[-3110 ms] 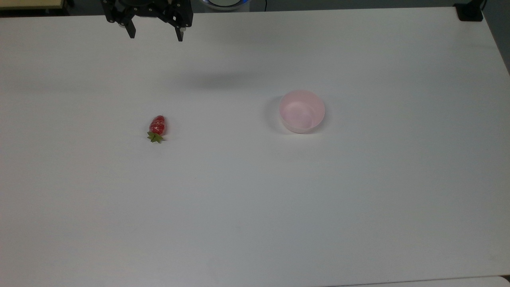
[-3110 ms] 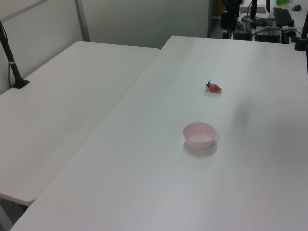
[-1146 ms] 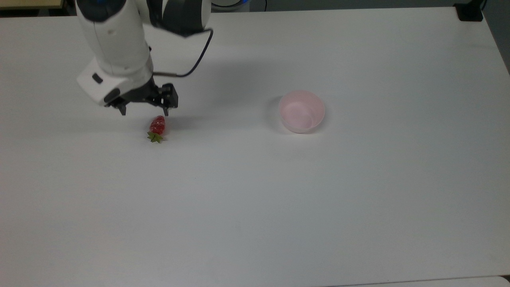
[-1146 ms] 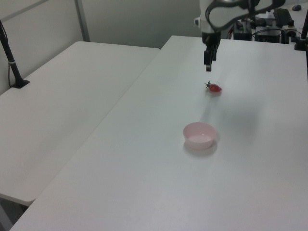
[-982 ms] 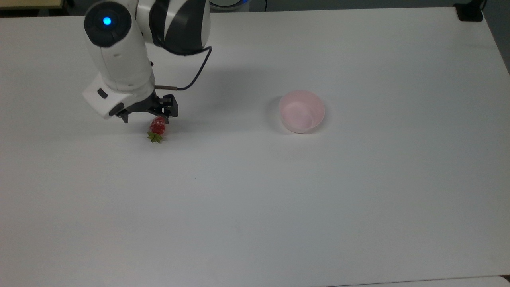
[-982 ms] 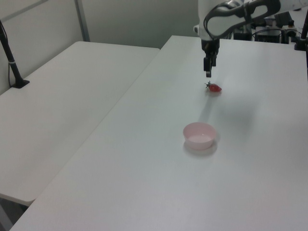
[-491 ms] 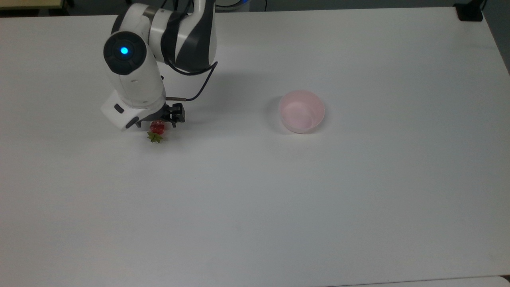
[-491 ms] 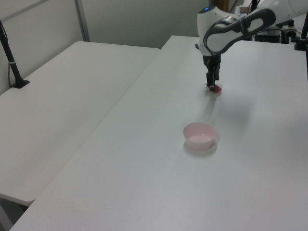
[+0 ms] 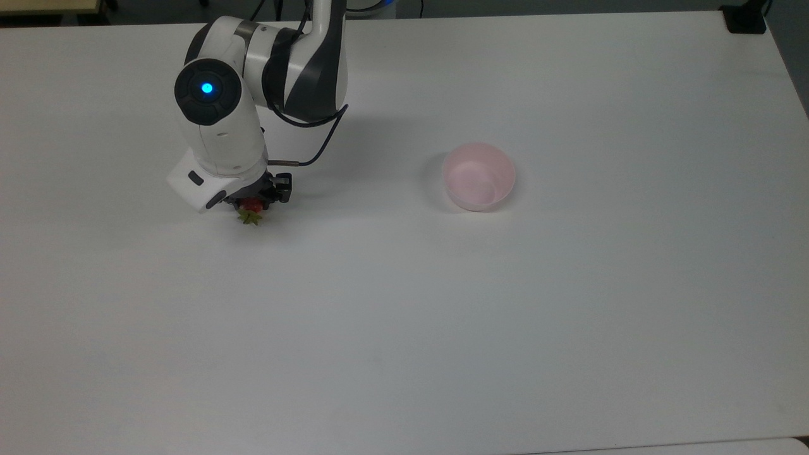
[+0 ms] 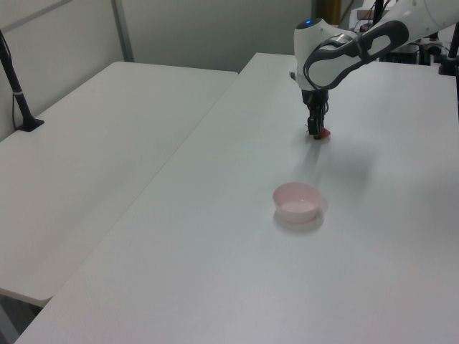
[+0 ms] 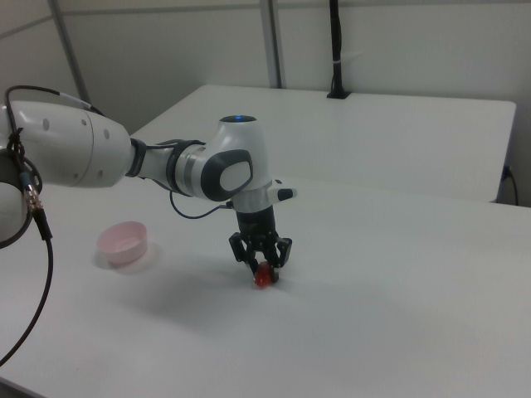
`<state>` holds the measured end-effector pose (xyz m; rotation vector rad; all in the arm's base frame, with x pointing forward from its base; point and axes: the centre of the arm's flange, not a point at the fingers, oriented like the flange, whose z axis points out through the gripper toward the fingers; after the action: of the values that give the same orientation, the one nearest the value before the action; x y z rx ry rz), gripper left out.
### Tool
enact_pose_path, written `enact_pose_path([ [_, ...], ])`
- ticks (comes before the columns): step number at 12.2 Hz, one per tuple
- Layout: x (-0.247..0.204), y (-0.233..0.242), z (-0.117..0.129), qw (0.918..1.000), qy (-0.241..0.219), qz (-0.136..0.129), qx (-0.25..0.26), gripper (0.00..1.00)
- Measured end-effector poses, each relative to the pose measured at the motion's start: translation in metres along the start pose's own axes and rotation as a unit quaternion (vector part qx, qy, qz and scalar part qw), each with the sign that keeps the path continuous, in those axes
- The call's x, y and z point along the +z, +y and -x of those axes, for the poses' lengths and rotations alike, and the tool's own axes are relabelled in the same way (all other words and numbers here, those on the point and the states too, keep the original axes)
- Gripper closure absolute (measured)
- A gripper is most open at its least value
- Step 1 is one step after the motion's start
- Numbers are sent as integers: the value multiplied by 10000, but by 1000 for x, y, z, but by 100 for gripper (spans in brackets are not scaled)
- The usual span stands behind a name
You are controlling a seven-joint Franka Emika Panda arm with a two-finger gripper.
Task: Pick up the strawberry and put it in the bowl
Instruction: 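Close the gripper around the strawberry, then lift the strawberry and carry it over the pink bowl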
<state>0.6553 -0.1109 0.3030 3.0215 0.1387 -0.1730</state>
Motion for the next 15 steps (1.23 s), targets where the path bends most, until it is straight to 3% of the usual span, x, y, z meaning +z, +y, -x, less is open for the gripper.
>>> enact_pose_path([
  [4, -10, 0, -3, 9999, 136, 27, -7, 59],
  [7, -67, -27, -8, 9985, 503, 1, -195, 59],
  [10, -122, -108, -4, 9955, 590, -159, -718, 59],
  [15, -138, -235, 12, 9928, 305, -180, -1145, 58],
])
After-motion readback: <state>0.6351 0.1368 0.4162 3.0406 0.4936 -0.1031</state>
